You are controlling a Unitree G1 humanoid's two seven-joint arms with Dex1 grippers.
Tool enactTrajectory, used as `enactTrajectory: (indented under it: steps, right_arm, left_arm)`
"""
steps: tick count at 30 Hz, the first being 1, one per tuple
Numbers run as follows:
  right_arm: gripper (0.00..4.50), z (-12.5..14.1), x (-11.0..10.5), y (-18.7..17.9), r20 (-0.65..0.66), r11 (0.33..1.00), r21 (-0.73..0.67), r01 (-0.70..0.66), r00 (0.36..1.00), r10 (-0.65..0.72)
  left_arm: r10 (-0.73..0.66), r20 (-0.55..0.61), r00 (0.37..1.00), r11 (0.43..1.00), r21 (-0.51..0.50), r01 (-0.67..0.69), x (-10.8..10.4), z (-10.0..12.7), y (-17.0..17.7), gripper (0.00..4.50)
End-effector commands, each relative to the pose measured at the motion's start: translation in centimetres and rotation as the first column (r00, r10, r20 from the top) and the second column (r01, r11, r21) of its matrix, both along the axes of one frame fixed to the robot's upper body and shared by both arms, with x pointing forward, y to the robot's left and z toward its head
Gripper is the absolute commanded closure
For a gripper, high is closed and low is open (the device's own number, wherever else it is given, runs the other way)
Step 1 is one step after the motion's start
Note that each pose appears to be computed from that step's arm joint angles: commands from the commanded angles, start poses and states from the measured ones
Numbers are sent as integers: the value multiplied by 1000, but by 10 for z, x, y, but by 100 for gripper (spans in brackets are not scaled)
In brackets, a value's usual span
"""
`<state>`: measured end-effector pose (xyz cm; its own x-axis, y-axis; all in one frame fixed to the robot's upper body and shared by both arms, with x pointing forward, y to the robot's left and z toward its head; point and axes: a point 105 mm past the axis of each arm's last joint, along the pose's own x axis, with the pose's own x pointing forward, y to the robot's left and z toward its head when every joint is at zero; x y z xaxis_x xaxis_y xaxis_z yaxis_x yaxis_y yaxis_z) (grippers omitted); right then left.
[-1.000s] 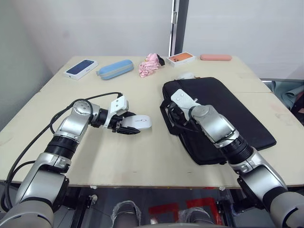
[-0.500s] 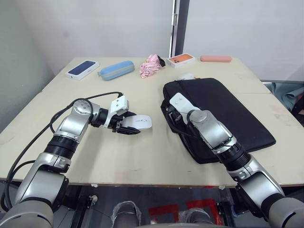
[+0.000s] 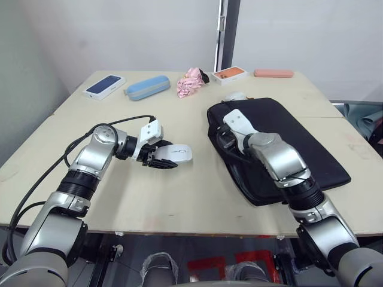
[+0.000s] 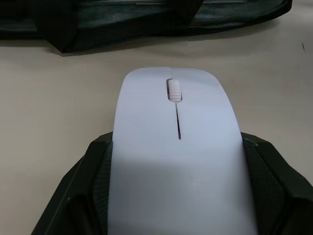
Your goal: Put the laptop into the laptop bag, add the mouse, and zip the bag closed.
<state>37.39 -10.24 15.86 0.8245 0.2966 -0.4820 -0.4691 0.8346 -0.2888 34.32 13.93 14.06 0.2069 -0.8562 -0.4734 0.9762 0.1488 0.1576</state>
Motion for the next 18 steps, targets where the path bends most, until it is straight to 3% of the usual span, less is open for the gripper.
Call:
enactTrajectory:
  steps: [1, 12, 18]
  right_arm:
    - [446, 57, -6, -9, 103, 993, 116, -27, 995, 15]
    - [446, 147, -17, -31, 271, 964, 241, -117, 961, 49]
    - [446, 158, -19, -36, 293, 958, 261, -119, 955, 39]
  left_arm:
    - [-25, 55, 998, 1000, -9, 25, 4, 14, -8, 163]
    - [-67, 63, 996, 997, -21, 69, 8, 13, -25, 163]
    - [-40, 105, 994, 992, -116, 52, 22, 26, -48, 163]
